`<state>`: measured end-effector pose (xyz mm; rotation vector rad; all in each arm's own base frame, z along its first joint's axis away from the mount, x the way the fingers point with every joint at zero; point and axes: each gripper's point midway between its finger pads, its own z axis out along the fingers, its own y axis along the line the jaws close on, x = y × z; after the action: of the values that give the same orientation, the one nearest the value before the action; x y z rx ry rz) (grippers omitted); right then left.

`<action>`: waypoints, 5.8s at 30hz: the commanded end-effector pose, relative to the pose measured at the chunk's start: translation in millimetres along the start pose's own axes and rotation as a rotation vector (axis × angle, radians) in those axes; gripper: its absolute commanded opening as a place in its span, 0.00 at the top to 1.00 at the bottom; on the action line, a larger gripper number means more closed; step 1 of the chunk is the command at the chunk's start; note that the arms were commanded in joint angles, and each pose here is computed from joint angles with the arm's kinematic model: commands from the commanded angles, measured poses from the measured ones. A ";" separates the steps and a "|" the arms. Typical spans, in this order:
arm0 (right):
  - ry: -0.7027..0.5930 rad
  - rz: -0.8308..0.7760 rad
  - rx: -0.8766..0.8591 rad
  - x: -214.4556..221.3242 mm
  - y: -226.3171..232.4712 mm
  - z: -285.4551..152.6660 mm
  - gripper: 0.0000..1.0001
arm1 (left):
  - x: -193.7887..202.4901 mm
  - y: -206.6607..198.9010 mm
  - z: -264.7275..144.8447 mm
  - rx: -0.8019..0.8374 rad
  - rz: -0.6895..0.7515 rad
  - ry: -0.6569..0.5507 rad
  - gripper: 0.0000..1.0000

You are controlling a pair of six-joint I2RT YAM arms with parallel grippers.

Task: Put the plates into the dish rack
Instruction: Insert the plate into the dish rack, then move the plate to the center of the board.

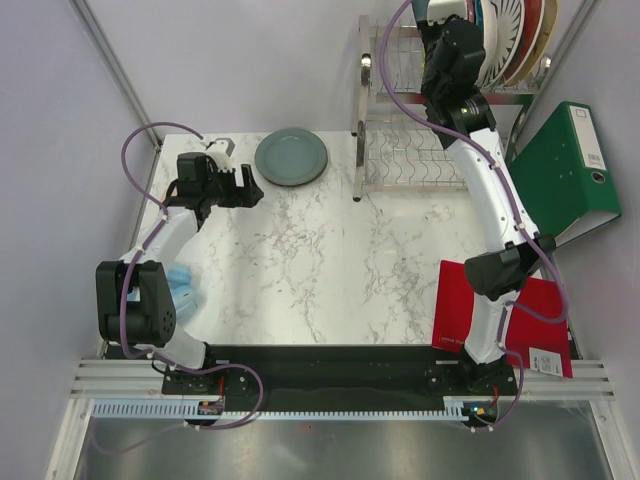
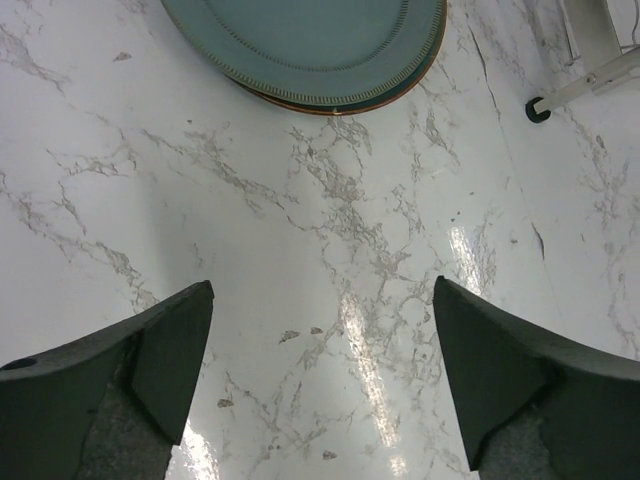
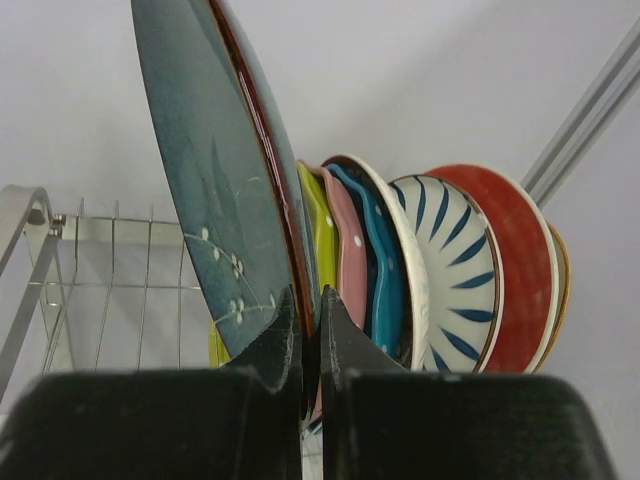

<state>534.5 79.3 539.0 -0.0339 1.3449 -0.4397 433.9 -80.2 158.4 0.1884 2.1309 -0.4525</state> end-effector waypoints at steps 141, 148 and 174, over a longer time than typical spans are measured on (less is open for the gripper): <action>0.353 0.021 -0.265 120.2 11.4 -177.2 0.34 | -30.3 52.7 177.4 0.020 -0.301 0.126 0.12; 0.411 0.031 -0.343 139.8 33.2 -184.1 0.34 | -22.4 48.9 195.6 0.099 -0.388 0.127 0.11; 0.531 0.062 -0.475 178.0 82.6 -198.4 0.34 | 61.0 -33.2 131.6 0.421 -0.965 0.364 0.91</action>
<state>403.9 131.3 302.4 -0.2922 1.9527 -0.1464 536.5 -149.2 35.0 -0.6457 2.2577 -1.4144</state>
